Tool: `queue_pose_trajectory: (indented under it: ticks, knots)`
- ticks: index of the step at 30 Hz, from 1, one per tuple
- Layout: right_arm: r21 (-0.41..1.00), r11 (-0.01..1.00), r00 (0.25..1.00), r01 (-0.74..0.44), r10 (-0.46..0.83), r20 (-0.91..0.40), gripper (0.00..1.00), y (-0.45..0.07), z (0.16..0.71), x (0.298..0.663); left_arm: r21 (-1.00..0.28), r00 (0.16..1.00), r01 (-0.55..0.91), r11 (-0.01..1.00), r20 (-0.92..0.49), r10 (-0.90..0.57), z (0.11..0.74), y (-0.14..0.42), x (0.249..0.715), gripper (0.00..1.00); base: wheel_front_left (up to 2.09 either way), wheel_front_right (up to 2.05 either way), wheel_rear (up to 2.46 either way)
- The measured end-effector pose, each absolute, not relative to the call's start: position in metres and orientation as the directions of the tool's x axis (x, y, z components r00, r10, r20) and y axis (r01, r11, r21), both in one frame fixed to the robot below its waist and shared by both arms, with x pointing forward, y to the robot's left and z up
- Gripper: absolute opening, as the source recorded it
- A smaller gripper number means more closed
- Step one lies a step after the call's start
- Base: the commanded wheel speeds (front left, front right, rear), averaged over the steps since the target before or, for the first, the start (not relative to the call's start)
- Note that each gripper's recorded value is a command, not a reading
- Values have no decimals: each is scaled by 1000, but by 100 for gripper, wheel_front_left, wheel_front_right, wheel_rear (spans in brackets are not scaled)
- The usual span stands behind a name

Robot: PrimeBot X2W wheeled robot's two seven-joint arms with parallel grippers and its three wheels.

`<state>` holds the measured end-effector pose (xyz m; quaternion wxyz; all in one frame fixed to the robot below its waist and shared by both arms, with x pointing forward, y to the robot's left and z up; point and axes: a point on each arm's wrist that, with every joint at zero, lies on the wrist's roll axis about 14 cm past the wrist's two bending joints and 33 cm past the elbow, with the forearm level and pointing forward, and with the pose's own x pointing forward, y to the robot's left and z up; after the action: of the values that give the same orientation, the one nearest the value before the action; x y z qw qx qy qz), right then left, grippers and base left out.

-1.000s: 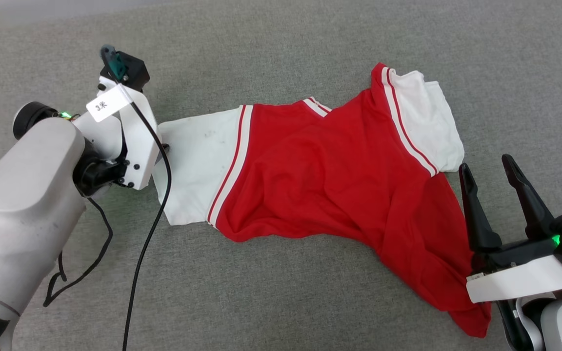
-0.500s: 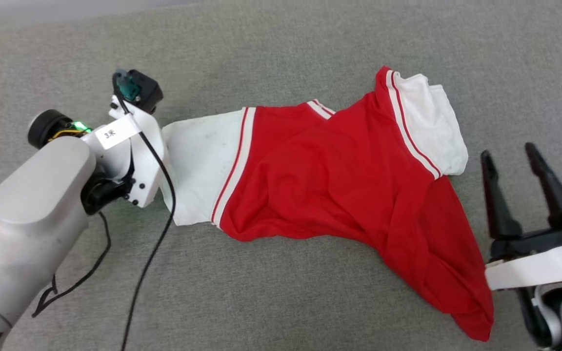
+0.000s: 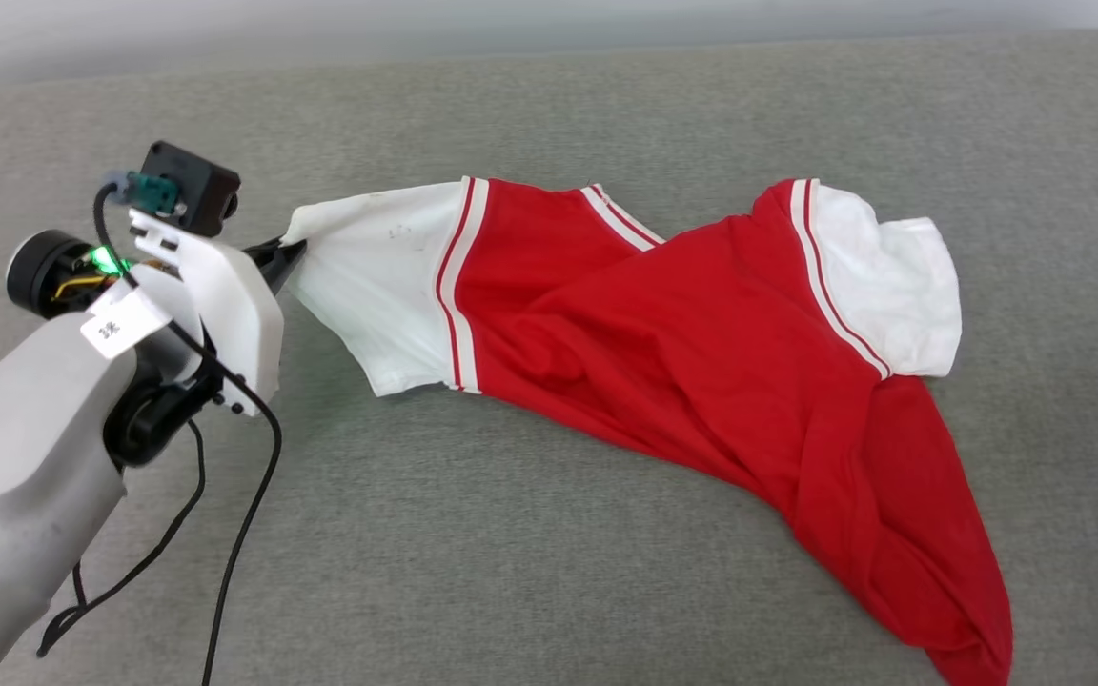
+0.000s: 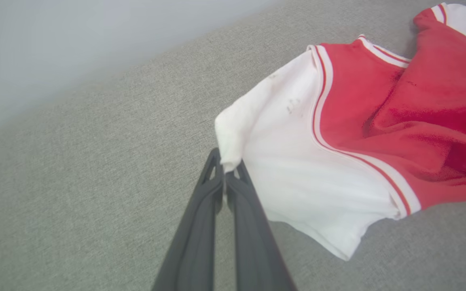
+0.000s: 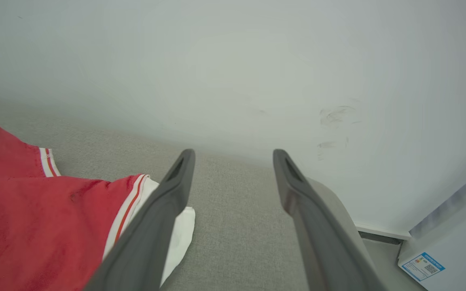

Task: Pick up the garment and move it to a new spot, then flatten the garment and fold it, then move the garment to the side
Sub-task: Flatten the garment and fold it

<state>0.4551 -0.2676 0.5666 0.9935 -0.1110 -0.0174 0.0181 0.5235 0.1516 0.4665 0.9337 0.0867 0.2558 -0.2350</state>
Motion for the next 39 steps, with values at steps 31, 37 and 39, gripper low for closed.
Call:
queue_pose_trajectory:
  ticks: [31,37,39]
  knots:
    - [-73,936,484,-344,110,-868,100,-223,391,550,28,855,377,926,-396,-336,461,182,522,0,0,0,0]
    - [-65,928,403,-366,95,-910,100,-222,353,541,31,853,366,930,-412,-322,450,188,524,0,0,0,0]
    - [-54,930,397,-363,101,-912,100,-222,348,539,30,853,364,931,-411,-321,449,188,525,0,0,0,0]
